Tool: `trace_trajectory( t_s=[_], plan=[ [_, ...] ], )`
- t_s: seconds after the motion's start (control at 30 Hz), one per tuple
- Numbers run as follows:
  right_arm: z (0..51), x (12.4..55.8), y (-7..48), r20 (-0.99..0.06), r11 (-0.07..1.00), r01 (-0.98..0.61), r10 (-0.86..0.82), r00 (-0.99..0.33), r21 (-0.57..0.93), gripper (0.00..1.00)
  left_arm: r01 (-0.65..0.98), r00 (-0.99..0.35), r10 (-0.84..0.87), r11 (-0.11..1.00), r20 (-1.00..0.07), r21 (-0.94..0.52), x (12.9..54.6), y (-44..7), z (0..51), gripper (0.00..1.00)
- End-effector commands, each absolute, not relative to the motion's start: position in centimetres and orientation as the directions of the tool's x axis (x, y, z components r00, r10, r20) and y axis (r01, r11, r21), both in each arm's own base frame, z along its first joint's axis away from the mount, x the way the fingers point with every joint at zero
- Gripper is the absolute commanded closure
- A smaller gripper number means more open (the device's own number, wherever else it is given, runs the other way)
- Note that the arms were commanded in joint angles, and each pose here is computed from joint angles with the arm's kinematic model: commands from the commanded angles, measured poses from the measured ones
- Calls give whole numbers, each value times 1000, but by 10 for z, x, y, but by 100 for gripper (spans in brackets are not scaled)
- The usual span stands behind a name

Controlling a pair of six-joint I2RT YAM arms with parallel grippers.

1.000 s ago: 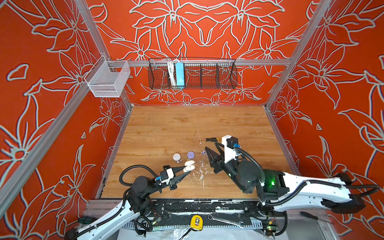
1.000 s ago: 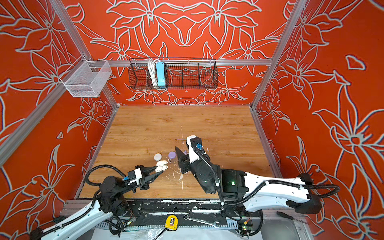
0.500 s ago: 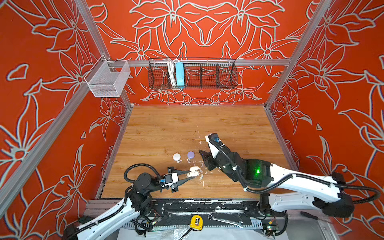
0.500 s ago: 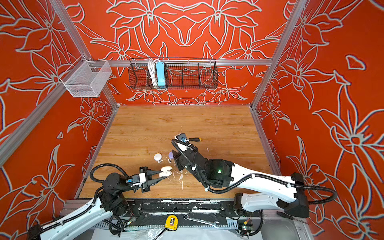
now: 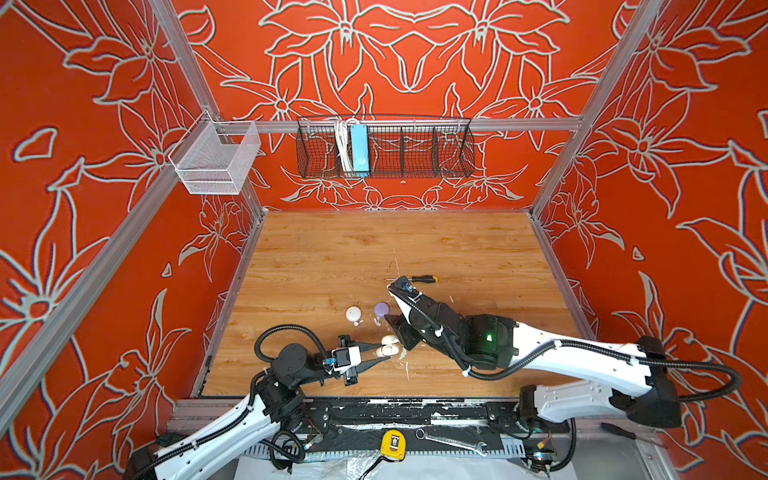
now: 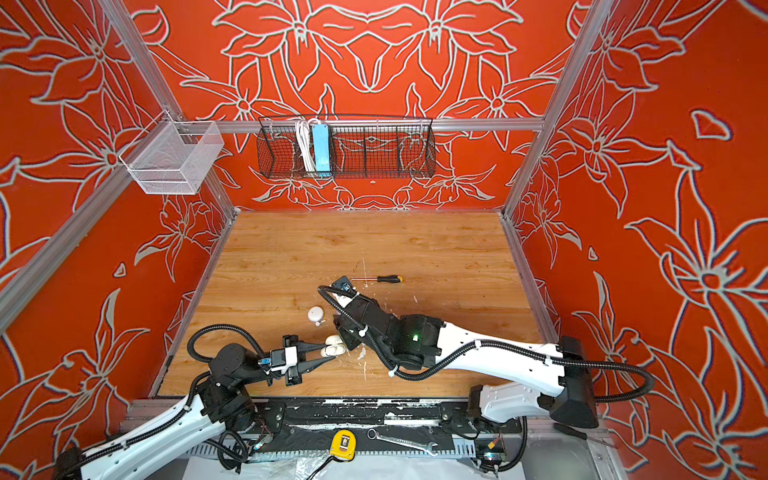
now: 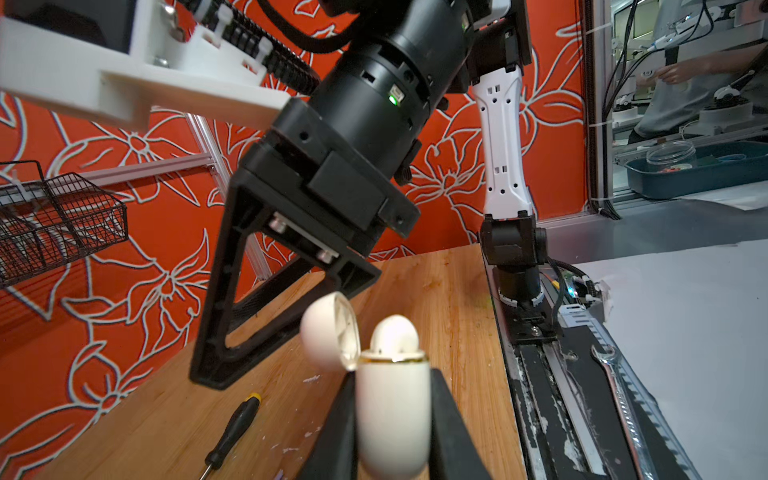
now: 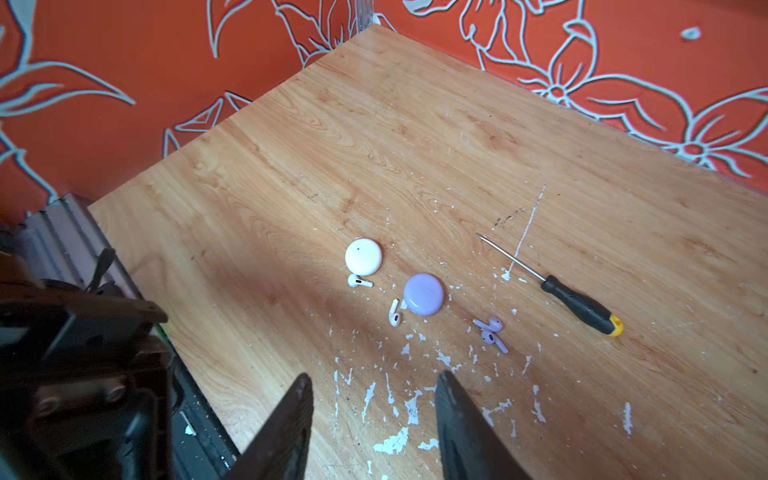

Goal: Insert the wireless bluetooth earbuds into the charging case
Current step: 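Swing the right gripper away from the case out over the table, then lower the white earbud case onto the table with the left gripper and release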

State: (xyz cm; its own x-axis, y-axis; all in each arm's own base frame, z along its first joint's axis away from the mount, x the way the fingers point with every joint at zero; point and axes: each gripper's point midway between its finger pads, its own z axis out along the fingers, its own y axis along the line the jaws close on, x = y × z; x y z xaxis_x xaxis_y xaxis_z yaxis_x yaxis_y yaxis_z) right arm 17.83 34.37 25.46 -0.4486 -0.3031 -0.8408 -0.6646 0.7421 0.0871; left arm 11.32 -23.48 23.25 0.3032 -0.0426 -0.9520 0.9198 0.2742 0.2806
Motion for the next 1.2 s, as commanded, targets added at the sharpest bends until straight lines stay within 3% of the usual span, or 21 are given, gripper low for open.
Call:
trace_trajectory(
  t_s=[0.0,0.5,0.7,0.93,1.17],
  plan=[
    [239,158,349,-810,683,-714,-327,-487,153,50,878,377,-72,345,-924,331,120,-230,257,100],
    [208,132,353,-737,624,-756,-413,-535,198,61,834,389,-68,449,-919,320,131,-217,260,100],
    [211,143,336,-752,693,-701,-371,-544,165,62,816,366,-69,504,-928,284,140,-211,261,100],
    [228,162,296,-807,797,-591,-267,-528,123,58,595,142,-77,804,-987,23,205,-169,249,100],
    [226,168,274,-808,844,-526,-234,-541,108,54,266,-181,-230,925,-956,-272,265,-114,200,100]
  ],
)
